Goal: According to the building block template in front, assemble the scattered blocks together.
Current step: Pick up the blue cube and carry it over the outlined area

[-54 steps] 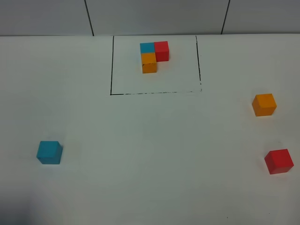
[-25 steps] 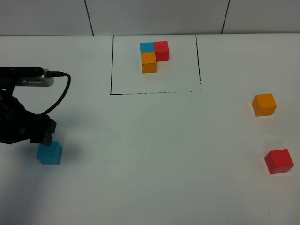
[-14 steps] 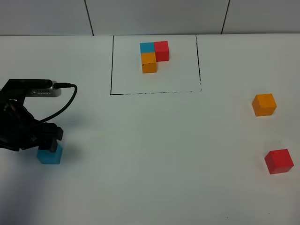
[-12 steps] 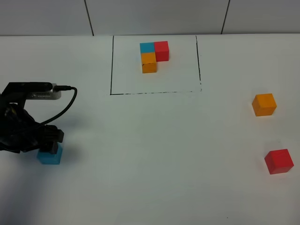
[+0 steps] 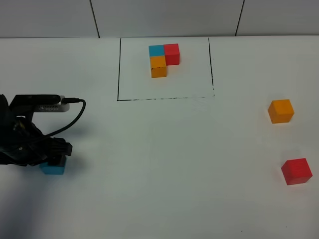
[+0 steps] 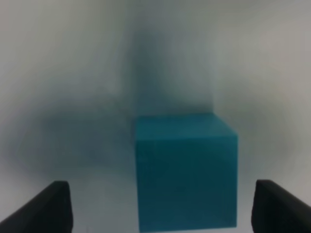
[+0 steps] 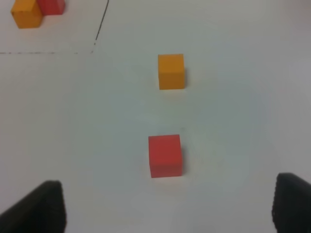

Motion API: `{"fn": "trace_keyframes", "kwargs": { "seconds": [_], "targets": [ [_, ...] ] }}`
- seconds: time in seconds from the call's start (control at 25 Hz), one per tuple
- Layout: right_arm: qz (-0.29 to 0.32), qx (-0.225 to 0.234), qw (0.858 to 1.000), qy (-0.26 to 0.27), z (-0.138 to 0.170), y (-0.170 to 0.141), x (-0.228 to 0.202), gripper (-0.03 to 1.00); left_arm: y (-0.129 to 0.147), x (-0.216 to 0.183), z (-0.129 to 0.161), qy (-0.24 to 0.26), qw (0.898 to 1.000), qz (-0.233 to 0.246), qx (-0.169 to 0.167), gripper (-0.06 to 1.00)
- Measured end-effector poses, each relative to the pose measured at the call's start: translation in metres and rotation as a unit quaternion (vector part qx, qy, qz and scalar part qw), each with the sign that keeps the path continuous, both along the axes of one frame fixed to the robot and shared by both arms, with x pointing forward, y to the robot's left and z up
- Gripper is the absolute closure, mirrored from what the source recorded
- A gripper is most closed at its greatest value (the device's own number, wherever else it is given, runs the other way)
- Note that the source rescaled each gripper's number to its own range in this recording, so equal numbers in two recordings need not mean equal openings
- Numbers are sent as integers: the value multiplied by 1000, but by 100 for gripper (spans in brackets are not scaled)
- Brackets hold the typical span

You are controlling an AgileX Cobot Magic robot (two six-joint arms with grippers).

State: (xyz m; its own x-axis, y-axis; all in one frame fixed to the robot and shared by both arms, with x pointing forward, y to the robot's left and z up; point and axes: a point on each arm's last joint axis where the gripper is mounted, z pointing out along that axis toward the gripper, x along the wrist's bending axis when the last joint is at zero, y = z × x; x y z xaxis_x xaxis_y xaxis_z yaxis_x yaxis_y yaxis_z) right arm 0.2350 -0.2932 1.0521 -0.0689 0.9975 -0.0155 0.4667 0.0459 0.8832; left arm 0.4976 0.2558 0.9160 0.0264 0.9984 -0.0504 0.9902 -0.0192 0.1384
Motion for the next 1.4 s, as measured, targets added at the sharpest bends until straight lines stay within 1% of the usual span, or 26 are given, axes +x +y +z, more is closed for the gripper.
{"fn": "trace_keyframes", "kwargs": {
  "seconds": [0.32,0.36,0.44,0.48,0.52,0.64,0.68,0.76,0.84,0.92,0.96,1.04,1.12,1.2,1.24,1.32,1.4],
  "targets": [
    [0,0,1000,0,0,0,0,24,0,4,-22,26,1000,4,5,19],
    [0,0,1000,0,0,0,0,24,0,4,-23,27,1000,4,5,20],
    [0,0,1000,0,0,0,0,24,0,4,-24,28,1000,4,5,27],
    [0,0,1000,0,0,0,0,24,0,4,-24,28,1000,4,5,36],
    [0,0,1000,0,0,0,0,24,0,4,-24,28,1000,5,5,48],
    [0,0,1000,0,0,0,0,24,-1,4,-24,28,1000,6,4,94],
    [0,0,1000,0,0,0,0,24,-1,4,-24,29,1000,6,4,92],
    [0,0,1000,0,0,0,0,24,-1,4,-22,36,999,0,6,92],
    [0,0,1000,0,0,0,0,24,-2,7,-17,51,998,-22,9,92],
    [0,0,1000,0,0,0,0,24,-10,15,-5,56,996,-66,13,92],
    [0,0,1000,0,0,0,0,24,-17,20,2,57,994,-96,16,92],
    [0,0,1000,0,0,0,0,24,-33,29,17,51,983,-174,23,92],
    [0,0,1000,0,0,0,0,24,-56,42,35,36,966,-255,30,92],
    [0,0,1000,0,0,0,0,24,-81,53,49,36,943,-328,39,92],
    [0,0,1000,0,0,0,0,24,-94,60,55,34,933,-356,46,92],
    [0,0,1000,0,0,0,0,24,-115,73,59,54,911,-404,64,92],
    [0,0,1000,0,0,0,0,24,-137,88,62,60,892,-440,88,92]
  ]
}}
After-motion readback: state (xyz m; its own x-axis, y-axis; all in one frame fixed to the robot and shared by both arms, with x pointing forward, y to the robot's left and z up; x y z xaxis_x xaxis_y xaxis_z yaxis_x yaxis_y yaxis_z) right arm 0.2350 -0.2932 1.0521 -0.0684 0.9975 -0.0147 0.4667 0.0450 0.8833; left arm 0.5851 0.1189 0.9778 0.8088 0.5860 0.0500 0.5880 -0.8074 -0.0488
